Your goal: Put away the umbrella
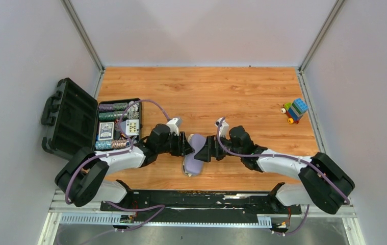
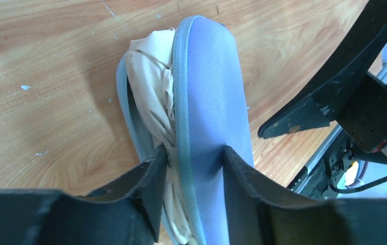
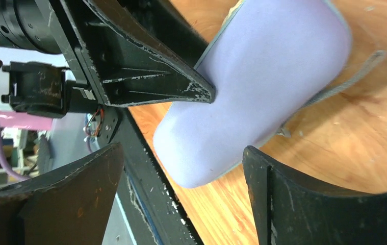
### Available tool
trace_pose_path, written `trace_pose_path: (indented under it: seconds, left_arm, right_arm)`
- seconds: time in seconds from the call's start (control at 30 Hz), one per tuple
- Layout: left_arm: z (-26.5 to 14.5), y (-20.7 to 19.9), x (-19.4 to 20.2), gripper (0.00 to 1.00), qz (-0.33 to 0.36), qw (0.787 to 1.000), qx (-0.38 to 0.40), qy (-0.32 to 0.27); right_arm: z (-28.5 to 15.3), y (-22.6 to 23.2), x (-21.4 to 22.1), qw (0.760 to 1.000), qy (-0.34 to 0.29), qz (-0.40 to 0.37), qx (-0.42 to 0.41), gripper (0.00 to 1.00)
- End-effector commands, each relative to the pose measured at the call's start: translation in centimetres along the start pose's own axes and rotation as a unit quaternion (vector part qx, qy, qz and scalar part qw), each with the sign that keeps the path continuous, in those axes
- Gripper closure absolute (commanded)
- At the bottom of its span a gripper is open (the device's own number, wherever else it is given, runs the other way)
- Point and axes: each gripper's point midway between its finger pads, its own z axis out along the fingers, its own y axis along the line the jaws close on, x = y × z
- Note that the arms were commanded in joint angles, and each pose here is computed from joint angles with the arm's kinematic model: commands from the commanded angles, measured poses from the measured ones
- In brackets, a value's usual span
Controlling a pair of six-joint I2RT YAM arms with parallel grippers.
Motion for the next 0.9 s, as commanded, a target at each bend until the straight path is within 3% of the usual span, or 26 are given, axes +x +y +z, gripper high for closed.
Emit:
trace_pose_path:
  seconds: [0.0,0.23,0.6,0.87]
  left_arm:
    - [0.2,1.7,1.9,0.6,-0.014,1.0,-0.014,0.009]
    - [-0.3,0.3,2.6,0.72,-0.041,0.999,0.027,0.013]
    - [-2.0,-1.1,4.3,0.76,-0.144,0.986,0.088,-0.001]
    - [-2.6,0.0,5.0,0.76,-0.143,0.987,0.068,-0.012]
  right_arm:
    - [-1.2,-2.2,-1.2,0.996,-0.054,0.002,0.074,0.11]
    - [-0.5,-4.3,-0.5,0.994,-0.048,0.006,0.094,0.04]
    - [-1.1,-4.6,3.1,0.996,-0.032,0.061,0.06,0.03]
    - [-0.7,-3.2,3.2,0.995,-0.021,0.091,0.024,0.02]
